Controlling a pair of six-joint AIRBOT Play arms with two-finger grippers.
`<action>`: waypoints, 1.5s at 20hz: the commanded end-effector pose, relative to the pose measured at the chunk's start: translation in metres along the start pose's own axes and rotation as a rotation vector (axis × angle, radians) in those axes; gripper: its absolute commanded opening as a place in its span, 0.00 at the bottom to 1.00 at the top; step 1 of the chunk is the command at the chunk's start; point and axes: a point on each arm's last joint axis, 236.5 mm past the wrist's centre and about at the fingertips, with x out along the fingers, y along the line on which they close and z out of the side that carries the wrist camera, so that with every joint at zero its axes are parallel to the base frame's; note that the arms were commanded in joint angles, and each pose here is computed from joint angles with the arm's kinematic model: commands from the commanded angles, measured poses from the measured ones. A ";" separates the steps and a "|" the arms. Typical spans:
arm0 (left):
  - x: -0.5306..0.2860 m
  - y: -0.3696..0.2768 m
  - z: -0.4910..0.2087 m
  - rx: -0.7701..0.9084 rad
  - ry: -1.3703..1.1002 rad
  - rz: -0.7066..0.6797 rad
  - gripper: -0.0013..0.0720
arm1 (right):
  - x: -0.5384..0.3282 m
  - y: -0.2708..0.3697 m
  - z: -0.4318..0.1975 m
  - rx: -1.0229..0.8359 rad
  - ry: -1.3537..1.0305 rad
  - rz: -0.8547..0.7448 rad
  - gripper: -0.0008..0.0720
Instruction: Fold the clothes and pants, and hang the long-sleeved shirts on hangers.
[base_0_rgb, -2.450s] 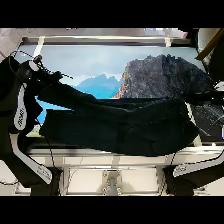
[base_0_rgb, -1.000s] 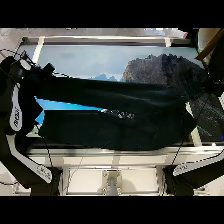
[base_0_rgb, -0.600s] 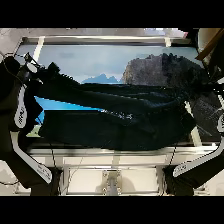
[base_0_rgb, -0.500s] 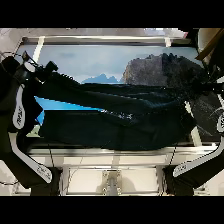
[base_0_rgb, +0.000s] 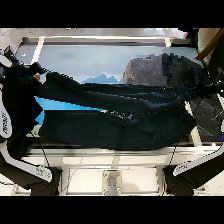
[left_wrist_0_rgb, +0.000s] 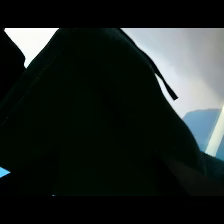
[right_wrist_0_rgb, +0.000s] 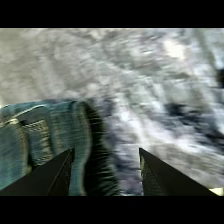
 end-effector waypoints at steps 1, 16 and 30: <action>0.008 0.012 -0.018 0.014 0.050 0.049 0.91 | 0.022 0.019 -0.008 0.004 0.031 0.122 0.68; 0.045 0.008 -0.037 -0.034 0.118 0.015 0.91 | 0.066 0.069 0.020 -0.061 -0.079 0.237 0.07; -0.002 -0.005 -0.017 0.017 0.041 0.008 0.90 | 0.025 0.020 0.082 0.160 -0.254 -0.044 0.67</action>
